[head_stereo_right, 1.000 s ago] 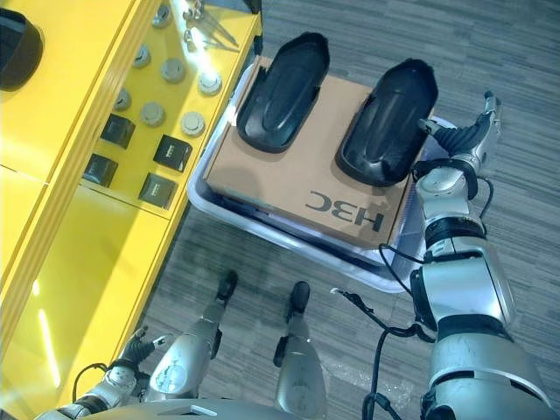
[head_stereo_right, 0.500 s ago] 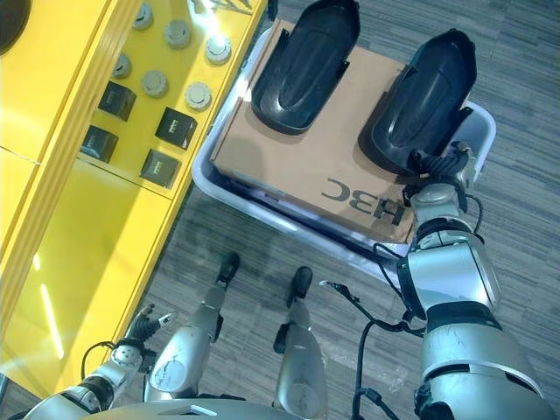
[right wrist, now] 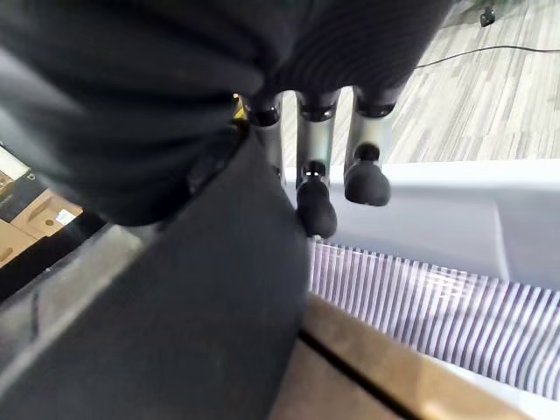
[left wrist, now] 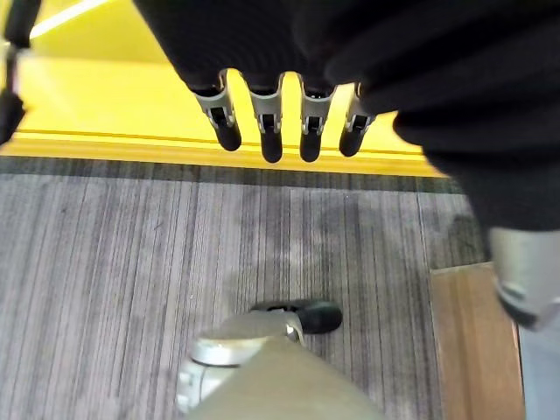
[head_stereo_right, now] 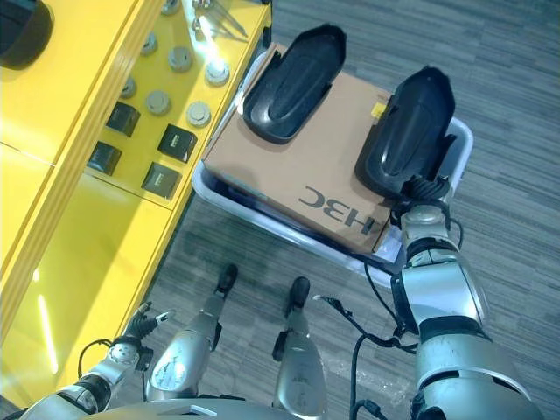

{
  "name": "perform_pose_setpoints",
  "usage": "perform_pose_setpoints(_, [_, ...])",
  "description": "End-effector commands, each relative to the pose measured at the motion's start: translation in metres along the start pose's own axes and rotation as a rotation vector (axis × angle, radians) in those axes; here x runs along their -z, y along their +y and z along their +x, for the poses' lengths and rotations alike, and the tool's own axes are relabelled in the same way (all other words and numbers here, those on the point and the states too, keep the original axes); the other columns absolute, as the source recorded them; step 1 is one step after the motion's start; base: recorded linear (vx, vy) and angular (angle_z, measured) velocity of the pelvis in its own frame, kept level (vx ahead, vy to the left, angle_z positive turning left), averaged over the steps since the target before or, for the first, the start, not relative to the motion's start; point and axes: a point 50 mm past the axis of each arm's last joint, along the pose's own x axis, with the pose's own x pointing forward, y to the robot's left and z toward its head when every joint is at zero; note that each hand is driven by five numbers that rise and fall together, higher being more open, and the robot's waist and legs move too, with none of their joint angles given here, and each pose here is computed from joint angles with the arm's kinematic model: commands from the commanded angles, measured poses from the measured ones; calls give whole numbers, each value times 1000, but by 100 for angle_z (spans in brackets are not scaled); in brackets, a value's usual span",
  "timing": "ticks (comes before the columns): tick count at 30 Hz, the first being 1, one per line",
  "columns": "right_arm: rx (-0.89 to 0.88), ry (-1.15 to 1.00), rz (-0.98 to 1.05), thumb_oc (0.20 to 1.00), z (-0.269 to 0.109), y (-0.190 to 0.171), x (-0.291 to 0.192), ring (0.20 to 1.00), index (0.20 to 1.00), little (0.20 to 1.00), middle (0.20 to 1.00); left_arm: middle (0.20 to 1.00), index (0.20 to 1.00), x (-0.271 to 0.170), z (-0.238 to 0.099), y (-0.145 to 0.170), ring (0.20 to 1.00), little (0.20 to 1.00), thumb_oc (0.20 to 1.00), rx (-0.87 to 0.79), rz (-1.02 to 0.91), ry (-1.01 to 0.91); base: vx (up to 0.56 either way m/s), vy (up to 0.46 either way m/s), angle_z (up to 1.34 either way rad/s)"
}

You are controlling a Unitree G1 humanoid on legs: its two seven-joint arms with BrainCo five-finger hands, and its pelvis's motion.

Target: Move parts from the plastic box to the shelf.

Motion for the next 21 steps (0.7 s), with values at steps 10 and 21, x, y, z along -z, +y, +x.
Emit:
perform_pose_setpoints(10, [60, -467, -321, 200, -34, -24, -4, 200, 200, 200, 200, 1000, 1000, -80, -22, 43, 1000, 1000, 1000, 23, 55, -462, 12, -19, -10])
perform_pose_setpoints(21, [193, -1003, -422, 200, -101, -45, -75, 200, 200, 200, 200, 1000, 1000, -159, -61, 37, 1000, 1000, 1000, 213, -363, -768, 31, -35, -11])
